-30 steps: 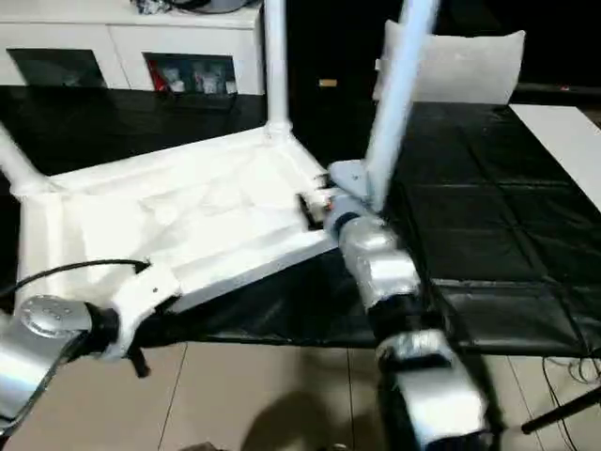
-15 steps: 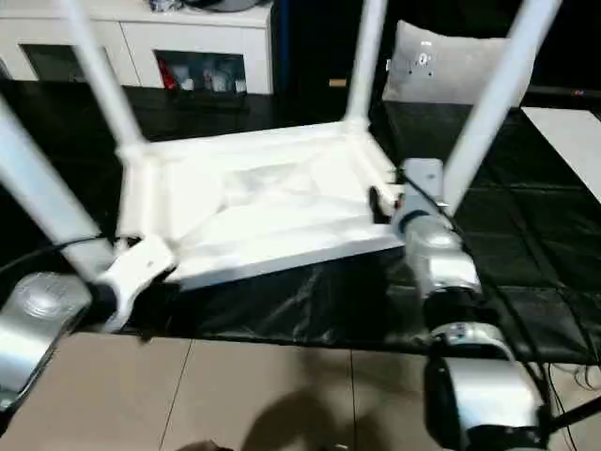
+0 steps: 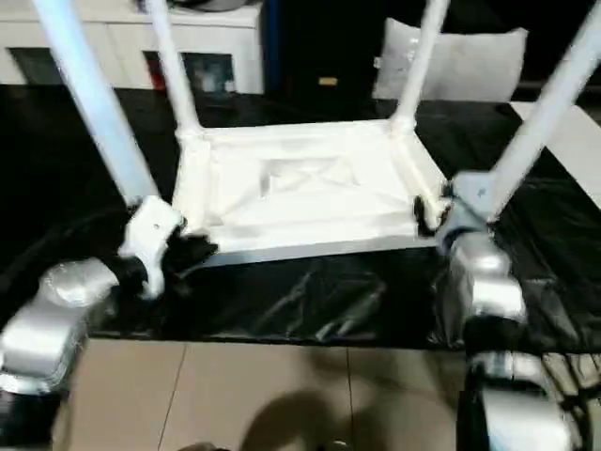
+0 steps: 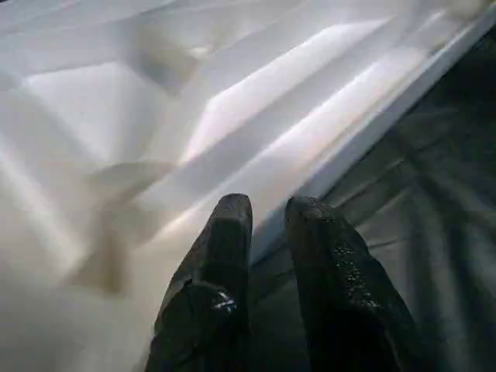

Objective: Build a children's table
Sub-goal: Rotate table base

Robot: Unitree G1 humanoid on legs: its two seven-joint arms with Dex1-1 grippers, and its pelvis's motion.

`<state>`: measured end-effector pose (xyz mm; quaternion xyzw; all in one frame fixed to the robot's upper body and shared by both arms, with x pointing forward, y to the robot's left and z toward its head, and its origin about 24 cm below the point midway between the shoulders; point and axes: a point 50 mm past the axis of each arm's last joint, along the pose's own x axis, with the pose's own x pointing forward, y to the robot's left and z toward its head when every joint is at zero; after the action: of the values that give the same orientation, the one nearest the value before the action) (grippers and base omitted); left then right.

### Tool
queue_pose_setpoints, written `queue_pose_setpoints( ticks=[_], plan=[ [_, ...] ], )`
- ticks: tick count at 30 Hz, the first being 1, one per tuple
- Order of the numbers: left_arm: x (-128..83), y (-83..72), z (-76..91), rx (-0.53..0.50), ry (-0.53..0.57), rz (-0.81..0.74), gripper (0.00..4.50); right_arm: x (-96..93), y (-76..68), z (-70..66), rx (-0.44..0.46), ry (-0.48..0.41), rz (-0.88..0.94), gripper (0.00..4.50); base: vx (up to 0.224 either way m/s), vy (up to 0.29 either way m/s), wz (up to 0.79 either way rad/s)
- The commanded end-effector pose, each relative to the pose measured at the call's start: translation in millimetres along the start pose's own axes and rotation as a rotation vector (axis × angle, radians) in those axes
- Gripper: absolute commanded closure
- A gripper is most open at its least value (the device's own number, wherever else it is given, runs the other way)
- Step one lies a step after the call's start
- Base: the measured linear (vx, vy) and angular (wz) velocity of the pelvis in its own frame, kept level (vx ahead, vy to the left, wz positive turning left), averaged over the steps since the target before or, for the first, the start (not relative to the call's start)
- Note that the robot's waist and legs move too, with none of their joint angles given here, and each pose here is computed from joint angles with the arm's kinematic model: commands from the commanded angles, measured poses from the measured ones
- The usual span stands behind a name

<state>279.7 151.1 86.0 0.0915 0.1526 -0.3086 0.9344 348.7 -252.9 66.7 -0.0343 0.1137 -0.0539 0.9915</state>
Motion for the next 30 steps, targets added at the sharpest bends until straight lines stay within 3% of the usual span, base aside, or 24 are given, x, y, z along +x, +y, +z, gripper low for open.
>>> queue_pose_setpoints(
  ticks=[1,3,6,8,10,13,16,18,20,30],
  plan=[
    [-11,-12.7,-3.6,-0.020,-0.058,0.037,3.52,-9.6,11.6,6.5,-0.009,-0.049,0.032,0.00,0.000,0.000,0.00],
    [-13,-16.3,-6.4,-0.034,-0.059,0.036,3.35,-12.2,14.9,5.7,-0.011,-0.054,0.044,0.00,0.000,0.000,0.00],
    [-28,-25.6,-21.2,-0.064,-0.060,0.047,3.15,-25.9,39.6,-2.6,0.017,-0.083,0.195,0.00,0.000,0.000,0.00],
    [-30,-25.4,-23.0,-0.064,-0.063,0.062,2.98,-28.2,42.9,-4.1,0.029,-0.085,0.219,0.00,0.000,0.000,0.00],
    [-38,-20.4,-32.5,-0.086,-0.049,0.178,2.79,-41.7,59.7,-6.2,0.107,-0.085,0.389,0.00,0.000,0.000,0.00],
    [-44,-16.3,-37.7,-0.094,-0.038,0.286,2.62,-50.3,66.3,-6.0,0.070,-0.107,0.437,0.00,0.000,0.000,0.00],
    [-51,-12.6,-45.0,-0.121,-0.016,0.427,2.41,-63.7,79.6,-9.7,0.112,-0.084,0.515,0.00,0.000,0.000,0.00],
    [-55,-10.8,-49.3,-0.145,0.000,0.534,2.25,-74.9,89.8,-15.7,0.092,-0.062,0.593,0.00,0.000,0.000,0.00],
    [-56,-9.1,-48.0,-0.140,-0.015,0.589,2.24,-87.4,99.8,-19.0,0.116,-0.047,0.696,0.00,0.000,0.000,0.00],
    [-39,7.3,-27.8,-0.154,-0.121,0.587,1.63,-102.1,108.0,-22.6,0.119,-0.013,0.749,0.00,0.000,0.000,0.00]
  ],
)
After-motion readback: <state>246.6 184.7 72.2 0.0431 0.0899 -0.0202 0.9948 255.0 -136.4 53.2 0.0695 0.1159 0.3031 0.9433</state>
